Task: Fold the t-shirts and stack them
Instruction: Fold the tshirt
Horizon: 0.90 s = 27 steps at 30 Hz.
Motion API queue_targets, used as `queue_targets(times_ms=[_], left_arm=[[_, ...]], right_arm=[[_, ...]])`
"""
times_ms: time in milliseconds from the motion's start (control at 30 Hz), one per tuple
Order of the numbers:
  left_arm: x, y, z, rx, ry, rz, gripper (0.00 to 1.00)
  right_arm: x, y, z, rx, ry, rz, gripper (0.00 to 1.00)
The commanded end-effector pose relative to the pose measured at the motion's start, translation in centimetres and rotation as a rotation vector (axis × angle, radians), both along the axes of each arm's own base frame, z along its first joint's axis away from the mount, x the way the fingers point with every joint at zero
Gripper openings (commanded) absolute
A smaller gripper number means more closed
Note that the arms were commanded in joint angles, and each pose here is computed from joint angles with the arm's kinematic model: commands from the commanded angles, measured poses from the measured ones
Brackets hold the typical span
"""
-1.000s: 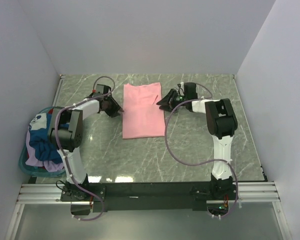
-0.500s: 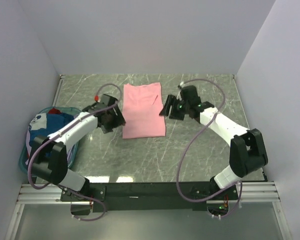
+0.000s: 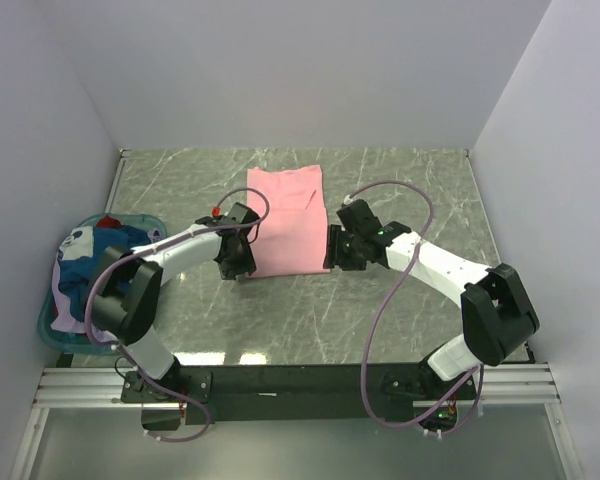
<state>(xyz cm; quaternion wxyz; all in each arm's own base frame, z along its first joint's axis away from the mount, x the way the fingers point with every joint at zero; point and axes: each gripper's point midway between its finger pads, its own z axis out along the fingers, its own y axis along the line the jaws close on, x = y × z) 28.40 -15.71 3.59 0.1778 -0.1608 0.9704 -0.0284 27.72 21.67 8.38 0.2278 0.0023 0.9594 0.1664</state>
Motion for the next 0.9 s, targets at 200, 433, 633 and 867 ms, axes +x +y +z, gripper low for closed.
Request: queue_targets(times_ms=[200,433,633,867], left_arm=[[1.7,-1.3,-1.0,-0.002,-0.022,-0.021,0.48],[0.5,-1.5,-2.9,-0.009,0.037,-0.029,0.45],[-0.8,-1.7,-3.6,-0.032,0.076,-0.039,0.23],[-1.9,-1.8,-3.6,-0.057,0.090,-0.049,0.01]], right_arm=[[0.4,0.4,-0.2,-0.018,-0.027,-0.015,0.58],[1.2,0.7,-1.1,-0.036,-0.017,-0.037,0.57],[2.1,0.8,-2.0,-0.060,0.001,-0.089,0.56],[3.1,1.7,-3.4,-0.049,0.037,-0.130,0.49]])
